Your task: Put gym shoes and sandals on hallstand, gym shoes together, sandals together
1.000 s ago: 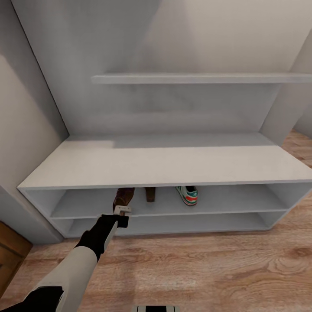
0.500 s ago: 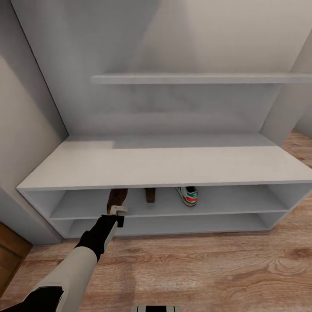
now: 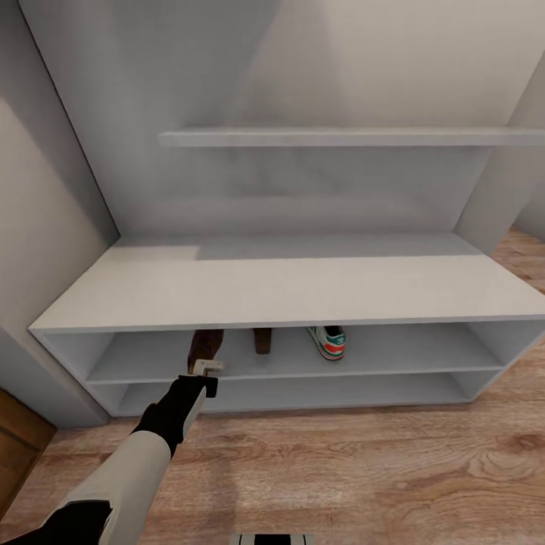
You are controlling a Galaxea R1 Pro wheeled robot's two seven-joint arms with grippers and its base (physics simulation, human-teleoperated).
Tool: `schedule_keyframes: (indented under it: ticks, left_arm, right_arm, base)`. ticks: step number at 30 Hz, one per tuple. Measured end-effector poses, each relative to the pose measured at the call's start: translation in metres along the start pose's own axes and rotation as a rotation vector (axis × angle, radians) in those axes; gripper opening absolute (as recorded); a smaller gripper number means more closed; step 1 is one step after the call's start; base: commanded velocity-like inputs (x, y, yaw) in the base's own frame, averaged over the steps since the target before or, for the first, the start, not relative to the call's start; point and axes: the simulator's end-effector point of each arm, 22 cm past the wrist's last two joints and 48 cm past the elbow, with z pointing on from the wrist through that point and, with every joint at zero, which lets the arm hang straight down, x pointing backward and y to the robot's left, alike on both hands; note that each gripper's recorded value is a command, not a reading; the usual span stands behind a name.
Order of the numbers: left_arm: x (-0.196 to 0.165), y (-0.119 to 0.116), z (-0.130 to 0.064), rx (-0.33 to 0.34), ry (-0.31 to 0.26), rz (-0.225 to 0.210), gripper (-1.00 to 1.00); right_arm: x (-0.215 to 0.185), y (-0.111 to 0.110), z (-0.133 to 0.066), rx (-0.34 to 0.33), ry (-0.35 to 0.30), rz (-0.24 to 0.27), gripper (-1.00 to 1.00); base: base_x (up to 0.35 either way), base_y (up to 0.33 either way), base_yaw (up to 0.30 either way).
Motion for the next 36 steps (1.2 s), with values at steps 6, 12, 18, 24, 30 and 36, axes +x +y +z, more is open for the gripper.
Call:
schedule_keyframes:
  ticks: [6, 12, 18, 24, 30, 36]
  left_arm:
    - [0.0003, -0.0003, -0.0001, 0.001, 0.000, 0.000, -1.00]
    - [0.0004, -0.0003, 0.0000, 0.001, 0.001, 0.000, -1.00]
    - [0.0007, 0.0001, -0.0002, 0.000, 0.002, 0.000, -1.00]
    - [0.0001, 0.0009, -0.0002, -0.003, 0.000, 0.007, -1.00]
    - [0.0003, 0.0009, -0.0001, -0.004, 0.001, 0.009, -1.00]
    - [0.0002, 0.0008, -0.0001, -0.004, 0.000, 0.009, -1.00]
  right_arm:
    - [-0.0005, -0.0014, -0.0001, 0.003, -0.001, 0.002, -1.00]
    - [-0.0006, -0.0019, -0.0002, 0.005, -0.002, 0.002, -1.00]
    - [-0.0007, -0.0019, -0.0002, 0.004, -0.002, 0.003, -1.00]
    - [-0.0008, -0.0016, -0.0001, 0.004, -0.002, 0.003, -1.00]
    - [-0.0007, -0.0016, -0.0001, 0.004, -0.002, 0.002, -1.00]
    - [-0.0007, -0.0015, -0.0001, 0.004, -0.002, 0.002, -1.00]
  base:
    - [0.059, 0.000, 0.000]
    - [0.083, 0.000, 0.000]
    - [0.166, 0.000, 0.000]
    - [0.108, 0.000, 0.000]
    - [0.019, 0.000, 0.000]
    - [0.003, 0.000, 0.000]
